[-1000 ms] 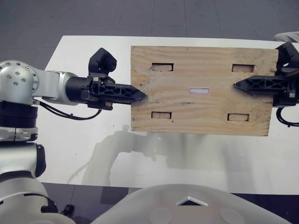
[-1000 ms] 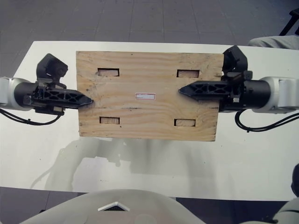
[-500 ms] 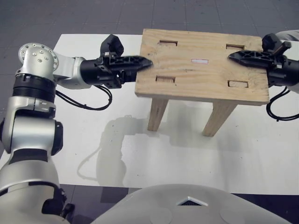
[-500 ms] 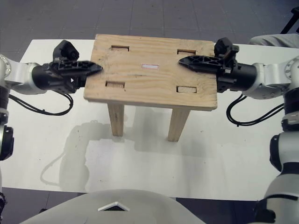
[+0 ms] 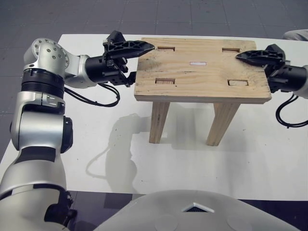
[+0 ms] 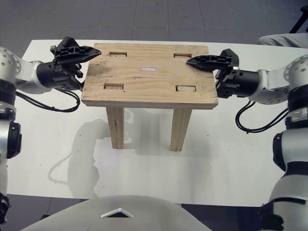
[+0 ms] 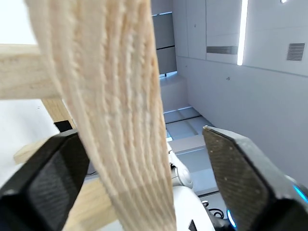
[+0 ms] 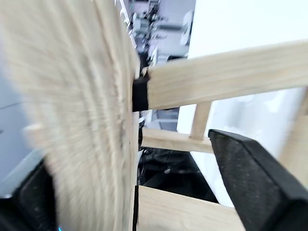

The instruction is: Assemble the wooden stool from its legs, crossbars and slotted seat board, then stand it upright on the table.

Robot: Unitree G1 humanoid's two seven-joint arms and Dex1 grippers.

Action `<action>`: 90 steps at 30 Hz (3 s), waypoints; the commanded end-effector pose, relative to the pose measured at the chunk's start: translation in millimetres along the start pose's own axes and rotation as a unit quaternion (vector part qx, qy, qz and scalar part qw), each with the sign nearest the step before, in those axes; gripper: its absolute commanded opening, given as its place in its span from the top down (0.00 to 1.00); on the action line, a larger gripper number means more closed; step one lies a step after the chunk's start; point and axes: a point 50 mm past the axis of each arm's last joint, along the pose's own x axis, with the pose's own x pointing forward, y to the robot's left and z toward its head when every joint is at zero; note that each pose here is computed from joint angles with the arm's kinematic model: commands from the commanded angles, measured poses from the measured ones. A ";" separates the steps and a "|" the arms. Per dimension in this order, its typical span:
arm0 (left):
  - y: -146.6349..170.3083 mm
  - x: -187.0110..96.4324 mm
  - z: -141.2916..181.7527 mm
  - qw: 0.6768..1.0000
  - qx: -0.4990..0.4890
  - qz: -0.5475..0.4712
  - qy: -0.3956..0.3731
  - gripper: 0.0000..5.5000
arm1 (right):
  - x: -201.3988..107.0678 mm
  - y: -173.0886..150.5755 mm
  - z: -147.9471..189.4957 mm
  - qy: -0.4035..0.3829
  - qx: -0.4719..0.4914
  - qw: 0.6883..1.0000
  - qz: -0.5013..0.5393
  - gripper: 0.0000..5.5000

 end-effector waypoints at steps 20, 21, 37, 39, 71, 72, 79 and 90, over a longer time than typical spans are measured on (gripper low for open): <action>-10.3 -75.9 -14.7 0.977 0.161 0.137 0.004 0.01 | -63.8 39.1 -4.3 -0.053 -0.132 0.988 -0.065 0.00; -11.2 -76.7 -14.8 0.977 0.164 0.137 0.003 0.01 | -64.1 40.4 -3.9 -0.054 -0.137 0.987 -0.061 0.00; -25.6 -73.6 10.7 0.719 0.465 0.322 -0.403 0.01 | 49.6 171.3 -6.2 -0.387 -0.689 0.601 -0.119 0.00; -19.7 -61.2 4.6 0.695 0.471 0.341 -0.424 0.01 | 61.7 189.1 -24.3 -0.408 -0.703 0.577 -0.082 0.00; 16.5 -10.3 -25.2 0.678 0.446 0.387 -0.436 0.01 | 83.6 136.9 -29.1 -0.339 -0.638 0.681 -0.122 0.00; 16.4 -10.8 -25.5 0.676 0.447 0.390 -0.437 0.01 | 78.7 144.3 -27.7 -0.351 -0.641 0.672 -0.118 0.00; 16.3 -29.2 -19.3 0.616 0.468 0.444 -0.452 0.01 | 26.2 135.9 -15.4 -0.460 -0.635 0.587 -0.203 0.00; 86.5 -50.9 -2.7 0.583 0.448 0.506 -0.451 0.01 | -9.4 -57.2 -0.5 -0.494 -0.510 0.555 -0.434 0.00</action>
